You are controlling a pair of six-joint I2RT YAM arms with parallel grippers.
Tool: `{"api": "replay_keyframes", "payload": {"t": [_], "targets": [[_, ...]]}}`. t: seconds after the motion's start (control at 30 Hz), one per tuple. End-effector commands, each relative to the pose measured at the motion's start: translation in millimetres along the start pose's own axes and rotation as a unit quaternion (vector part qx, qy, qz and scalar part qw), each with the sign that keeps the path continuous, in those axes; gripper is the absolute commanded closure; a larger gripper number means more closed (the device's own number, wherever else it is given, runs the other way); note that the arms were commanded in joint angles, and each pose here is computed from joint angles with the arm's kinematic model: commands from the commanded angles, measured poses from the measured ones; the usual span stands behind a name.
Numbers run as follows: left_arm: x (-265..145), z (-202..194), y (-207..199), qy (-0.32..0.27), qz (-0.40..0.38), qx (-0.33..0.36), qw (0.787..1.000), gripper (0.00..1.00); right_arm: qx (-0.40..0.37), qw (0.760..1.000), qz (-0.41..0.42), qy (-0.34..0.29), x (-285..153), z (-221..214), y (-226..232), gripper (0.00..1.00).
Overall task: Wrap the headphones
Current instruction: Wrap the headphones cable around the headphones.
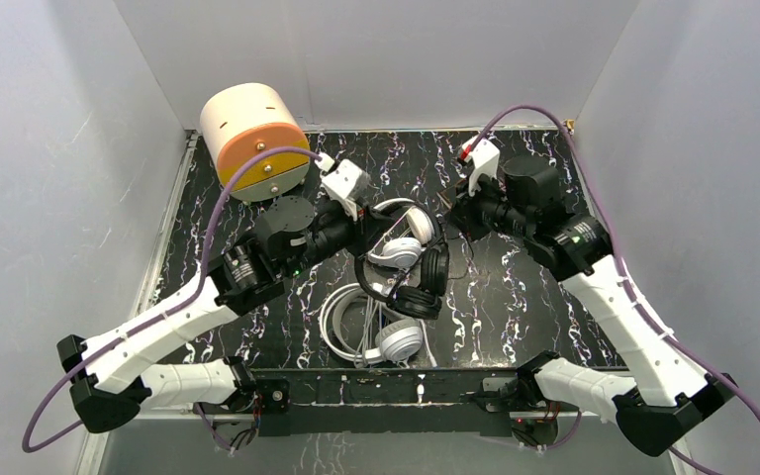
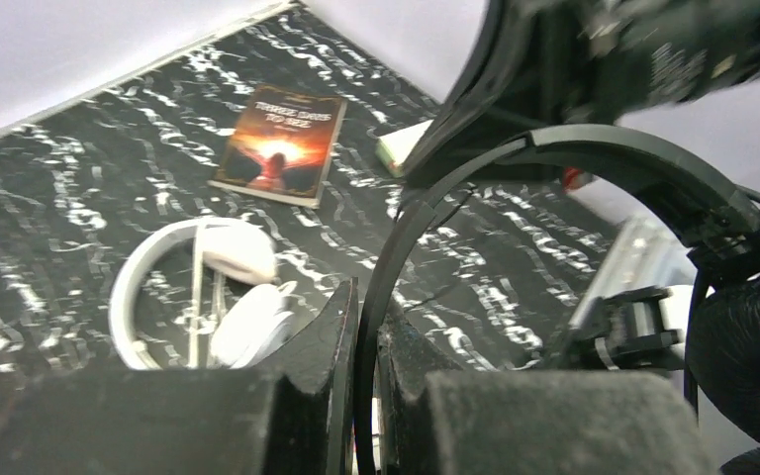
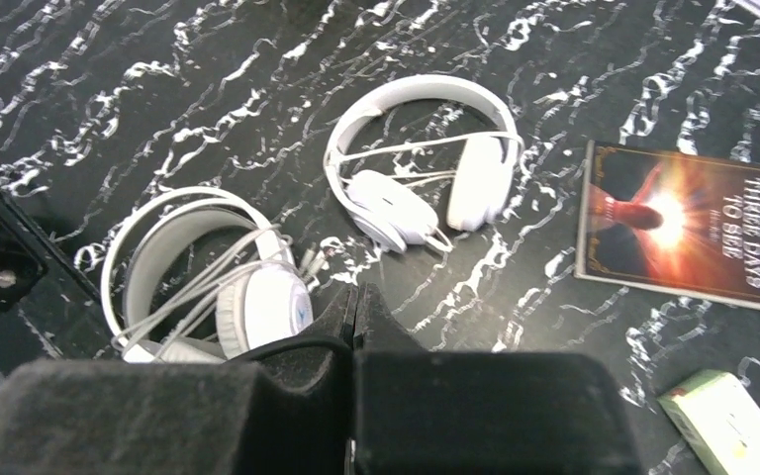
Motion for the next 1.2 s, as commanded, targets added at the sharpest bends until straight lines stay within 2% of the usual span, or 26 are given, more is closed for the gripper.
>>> {"api": "replay_keyframes", "payload": {"t": [0.0, 0.1, 0.33, 0.53, 0.63, 0.77, 0.83, 0.9, 1.03, 1.17], "targets": [[-7.7, 49.3, -57.5, -0.035, -0.102, -0.132, 0.985, 1.00, 0.019, 0.996, 0.022, -0.088, 7.6, 28.3, 6.4, 0.93], [-5.0, 67.3, -68.5, -0.050, -0.114, -0.184, 0.975, 1.00, 0.037, 0.993, 0.026, -0.106, 7.4, 23.3, 11.7, 0.91], [-18.7, 137.7, -87.0, -0.145, -0.146, -0.264, 0.942, 1.00, 0.088, 0.981, 0.021, -0.172, 1.9, 18.3, 18.8, 0.85], [-25.8, 178.2, -107.1, -0.161, -0.173, -0.271, 0.933, 1.00, 0.088, 0.979, 0.049, -0.178, 13.1, 8.5, 29.0, 0.81], [-18.0, 186.8, -110.4, -0.158, -0.167, -0.269, 0.935, 1.00, 0.095, 0.977, 0.070, -0.177, 18.1, 1.5, 36.6, 0.87], [-0.9, 195.4, -96.9, -0.175, -0.115, -0.259, 0.943, 1.00, 0.110, 0.976, 0.094, -0.162, 21.0, -19.5, 49.1, 0.93], [8.3, 203.2, -86.8, -0.192, -0.084, -0.250, 0.945, 1.00, 0.119, 0.975, 0.107, -0.156, 21.8, -32.9, 56.7, 1.00], [20.3, 208.0, -75.5, -0.203, -0.050, -0.241, 0.948, 1.00, 0.131, 0.973, 0.118, -0.148, 20.8, -45.5, 63.9, 1.00], [46.6, 218.0, -38.7, -0.244, 0.031, -0.229, 0.942, 1.00, 0.151, 0.968, 0.162, -0.121, 14.8, -69.0, 84.1, 1.00], [65.6, 224.3, 16.2, -0.282, 0.142, -0.209, 0.926, 1.00, 0.169, 0.960, 0.205, -0.087, 0.9, -87.6, 103.5, 1.00]]}}
Point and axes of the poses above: each gripper's point midway between its finger pads, its own x axis out along the fingers, its own y axis along the line the jaws close on, z = x × y, the point moved 1 cm from there along -x, back along the fingers, and after that the axes turned 13 degrees about -x, right-handed, at the moved point
